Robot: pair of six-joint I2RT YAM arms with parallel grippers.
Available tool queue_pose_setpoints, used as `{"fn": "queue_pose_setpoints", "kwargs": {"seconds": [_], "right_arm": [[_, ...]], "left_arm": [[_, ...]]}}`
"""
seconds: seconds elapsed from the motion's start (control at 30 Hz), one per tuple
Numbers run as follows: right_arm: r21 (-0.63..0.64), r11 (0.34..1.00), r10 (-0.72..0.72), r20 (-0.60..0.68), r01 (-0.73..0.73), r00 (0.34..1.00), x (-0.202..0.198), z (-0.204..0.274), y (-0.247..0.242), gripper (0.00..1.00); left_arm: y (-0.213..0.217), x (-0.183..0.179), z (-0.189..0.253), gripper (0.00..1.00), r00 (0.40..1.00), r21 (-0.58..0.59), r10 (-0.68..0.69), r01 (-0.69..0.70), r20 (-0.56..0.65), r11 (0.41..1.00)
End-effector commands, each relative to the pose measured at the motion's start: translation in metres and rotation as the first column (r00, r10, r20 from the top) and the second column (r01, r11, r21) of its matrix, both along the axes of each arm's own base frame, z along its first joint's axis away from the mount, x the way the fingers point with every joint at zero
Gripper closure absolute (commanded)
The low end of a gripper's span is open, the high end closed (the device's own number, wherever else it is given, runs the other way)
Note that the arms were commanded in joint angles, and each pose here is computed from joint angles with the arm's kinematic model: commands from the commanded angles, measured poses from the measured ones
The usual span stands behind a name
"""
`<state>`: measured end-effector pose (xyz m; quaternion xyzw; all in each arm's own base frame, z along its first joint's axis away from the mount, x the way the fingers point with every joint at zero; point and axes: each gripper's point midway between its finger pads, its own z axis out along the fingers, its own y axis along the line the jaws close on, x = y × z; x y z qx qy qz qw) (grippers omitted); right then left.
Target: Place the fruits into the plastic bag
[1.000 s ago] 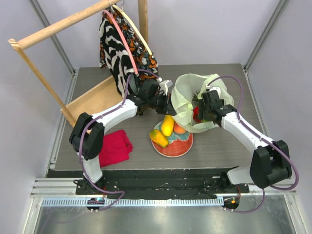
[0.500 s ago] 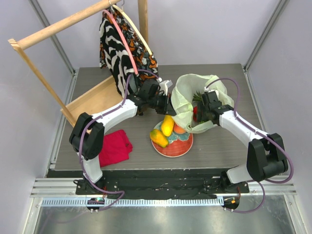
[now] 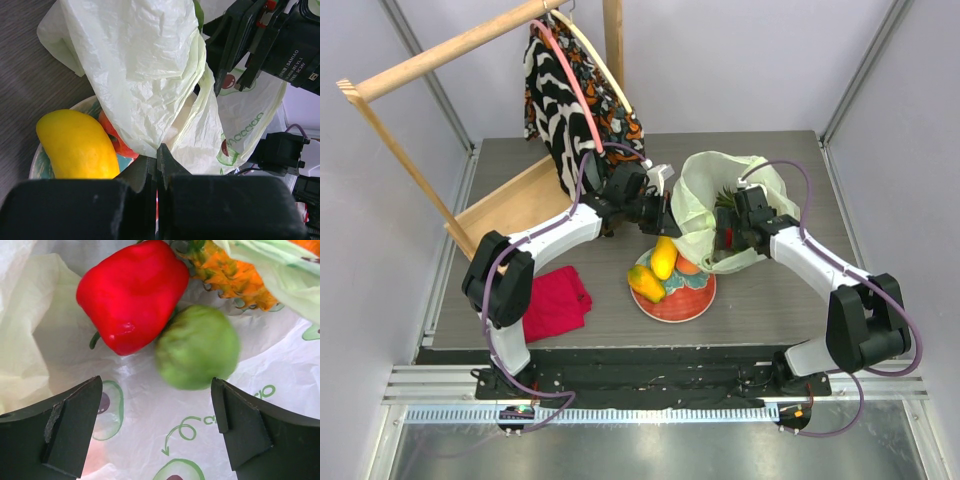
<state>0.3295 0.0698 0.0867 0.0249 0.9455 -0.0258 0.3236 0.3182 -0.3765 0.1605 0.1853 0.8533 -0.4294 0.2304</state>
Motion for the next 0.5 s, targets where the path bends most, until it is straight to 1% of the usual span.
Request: {"fn": "queue_pose_setpoints", "kwargs": {"seconds": [0.0, 0.07, 0.1, 0.13, 0.2, 0.23, 0.3, 0.33, 0.43, 0.47], "right_arm": [[0.071, 0.997, -0.001, 0.122, -0.007, 0.993, 0.011, 0.036, 0.007, 0.02], [0.088, 0.996, -0.012, 0.160, -0.002, 0.987, 0.011, 0.048, 0.008, 0.04], [0.104, 0.995, -0.026, 0.213, 0.004, 0.977, 0.011, 0.065, 0.006, 0.05], [0.108, 0.994, -0.035, 0.233, 0.010, 0.972, 0.009, 0.068, 0.005, 0.06], [0.132, 0.991, -0.055, 0.317, 0.013, 0.947, 0.011, 0.087, 0.003, 0.07], [0.160, 0.987, -0.055, 0.382, -0.008, 0.922, 0.009, 0.103, 0.005, 0.09], [0.207, 0.976, -0.024, 0.426, -0.071, 0.905, 0.005, 0.117, 0.015, 0.11], [0.227, 0.968, -0.009, 0.468, -0.110, 0.884, 0.002, 0.129, 0.020, 0.12], [0.275, 0.932, 0.068, 0.508, -0.237, 0.859, -0.007, 0.145, 0.040, 0.14], [0.292, 0.911, 0.106, 0.516, -0.291, 0.850, -0.011, 0.148, 0.050, 0.15]], "left_arm": [[0.000, 0.002, 0.025, 1.00, 0.998, -0.038, -0.015, 0.017, 0.059, 0.999], [0.000, 0.002, 0.026, 1.00, 0.998, -0.039, -0.013, 0.015, 0.059, 0.999], [0.000, 0.002, 0.027, 1.00, 0.998, -0.039, -0.014, 0.016, 0.061, 0.999], [0.000, 0.002, 0.027, 1.00, 0.998, -0.040, -0.014, 0.016, 0.063, 0.999], [0.000, 0.002, 0.029, 1.00, 0.998, -0.043, -0.013, 0.016, 0.064, 0.999], [0.000, 0.002, 0.029, 1.00, 0.998, -0.042, -0.012, 0.015, 0.067, 0.999], [0.000, 0.002, 0.031, 1.00, 0.997, -0.044, -0.011, 0.014, 0.071, 0.999], [0.000, 0.002, 0.031, 1.00, 0.997, -0.044, -0.010, 0.013, 0.072, 0.999], [0.000, 0.001, 0.033, 1.00, 0.998, -0.049, -0.009, 0.012, 0.068, 0.999], [0.000, 0.002, 0.033, 1.00, 0.998, -0.050, -0.008, 0.012, 0.068, 0.999]]}}
